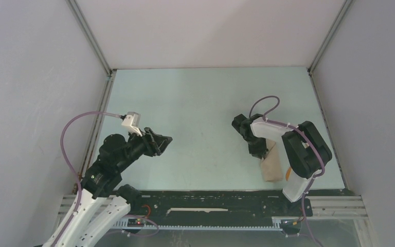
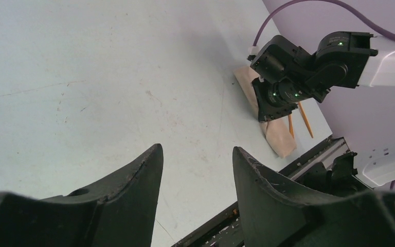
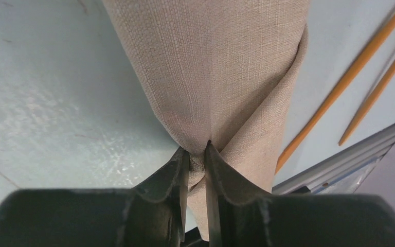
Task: Fold the napkin into a case and place the utensils inside
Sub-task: Move the smaller rectangle folded napkin to the corner of the board.
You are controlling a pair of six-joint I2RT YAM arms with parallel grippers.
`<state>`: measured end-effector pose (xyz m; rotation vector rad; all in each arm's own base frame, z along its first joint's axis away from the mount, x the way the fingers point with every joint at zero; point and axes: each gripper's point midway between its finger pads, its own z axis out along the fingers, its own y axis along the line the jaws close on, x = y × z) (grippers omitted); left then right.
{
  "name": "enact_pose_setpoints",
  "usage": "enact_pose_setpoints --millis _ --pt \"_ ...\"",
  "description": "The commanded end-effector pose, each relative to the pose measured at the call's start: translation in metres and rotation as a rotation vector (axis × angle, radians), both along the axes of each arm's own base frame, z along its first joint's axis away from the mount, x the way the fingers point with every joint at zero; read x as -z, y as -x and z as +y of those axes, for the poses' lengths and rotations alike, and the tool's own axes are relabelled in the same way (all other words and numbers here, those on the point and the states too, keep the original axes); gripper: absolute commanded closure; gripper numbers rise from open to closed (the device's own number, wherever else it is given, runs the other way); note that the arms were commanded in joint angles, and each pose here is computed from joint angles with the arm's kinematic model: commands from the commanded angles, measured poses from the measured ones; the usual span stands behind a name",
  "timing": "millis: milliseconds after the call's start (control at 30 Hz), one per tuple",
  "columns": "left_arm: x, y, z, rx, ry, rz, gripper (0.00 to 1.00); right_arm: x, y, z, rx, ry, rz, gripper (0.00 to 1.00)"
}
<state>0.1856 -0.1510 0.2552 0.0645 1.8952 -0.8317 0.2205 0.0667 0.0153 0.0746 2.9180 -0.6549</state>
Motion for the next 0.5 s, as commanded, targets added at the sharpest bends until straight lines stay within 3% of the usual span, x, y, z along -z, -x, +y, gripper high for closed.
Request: enact_pose_setpoints --millis 0,200,333,467 --pt "-0.017 0.000 -0.007 0.045 -0.001 -0.042 0.41 -0.012 0.007 -0.019 0.066 0.088 -0.018 0.75" --pt "-0.024 -0.002 -0.010 0.049 0.005 -0.037 0.41 -0.021 0.004 -0.012 0.027 0.074 -0.047 0.63" --pt "-0.020 -0.002 -0.008 0.032 0.019 -0.032 0.41 -0.038 -0.002 0.032 -0.072 -0.093 -0.093 0.43" --pt "-0.018 0.001 -0.006 0.025 0.029 -0.031 0.41 -0.055 -0.022 0.053 -0.065 -0.296 -0.180 0.38"
